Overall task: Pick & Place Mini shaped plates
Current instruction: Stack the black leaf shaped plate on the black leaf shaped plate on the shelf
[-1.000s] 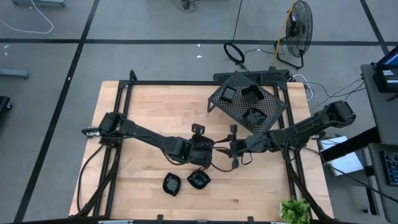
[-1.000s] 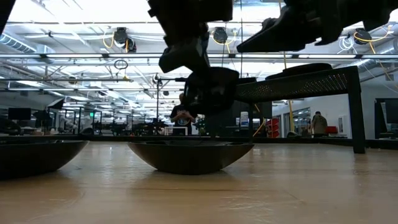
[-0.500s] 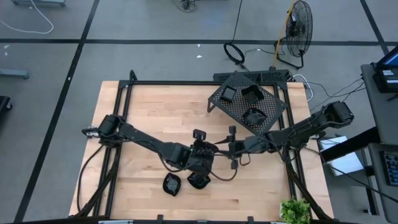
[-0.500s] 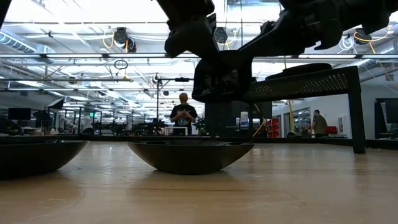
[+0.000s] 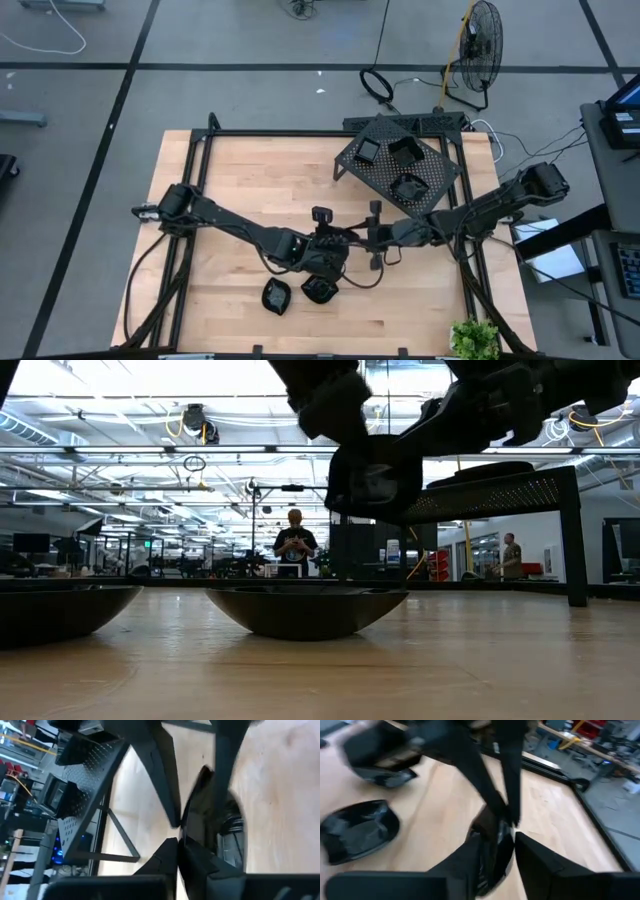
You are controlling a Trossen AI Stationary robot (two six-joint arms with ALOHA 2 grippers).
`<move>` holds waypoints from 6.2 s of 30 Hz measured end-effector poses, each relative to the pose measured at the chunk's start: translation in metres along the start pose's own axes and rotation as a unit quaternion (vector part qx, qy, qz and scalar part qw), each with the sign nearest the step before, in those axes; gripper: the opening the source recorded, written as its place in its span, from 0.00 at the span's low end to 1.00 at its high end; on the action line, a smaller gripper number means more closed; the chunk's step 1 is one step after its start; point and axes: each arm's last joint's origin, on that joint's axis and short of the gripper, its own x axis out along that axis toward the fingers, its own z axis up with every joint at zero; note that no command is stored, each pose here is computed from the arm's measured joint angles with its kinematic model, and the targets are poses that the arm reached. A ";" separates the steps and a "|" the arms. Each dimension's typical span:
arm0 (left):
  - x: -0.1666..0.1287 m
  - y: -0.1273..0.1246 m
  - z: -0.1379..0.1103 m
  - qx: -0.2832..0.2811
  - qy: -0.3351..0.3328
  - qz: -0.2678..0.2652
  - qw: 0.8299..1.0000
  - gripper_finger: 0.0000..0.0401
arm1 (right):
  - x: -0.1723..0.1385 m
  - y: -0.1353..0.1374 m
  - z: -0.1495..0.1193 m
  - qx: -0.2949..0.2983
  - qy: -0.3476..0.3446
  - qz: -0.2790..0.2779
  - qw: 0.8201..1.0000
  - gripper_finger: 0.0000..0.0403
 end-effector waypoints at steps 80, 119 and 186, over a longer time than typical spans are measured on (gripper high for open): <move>-0.062 -0.022 -0.182 -0.439 0.321 0.112 0.832 0.51 | -0.138 -0.062 0.011 0.107 0.024 -0.334 0.936 0.33; -0.098 -0.084 -0.153 -0.450 0.296 -0.186 0.822 0.47 | -0.125 -0.047 0.015 0.079 0.022 -0.206 0.975 0.35; -0.066 0.025 -0.026 -0.153 -0.035 0.142 0.977 0.00 | 0.014 0.007 -0.005 0.065 -0.149 -0.060 0.985 0.35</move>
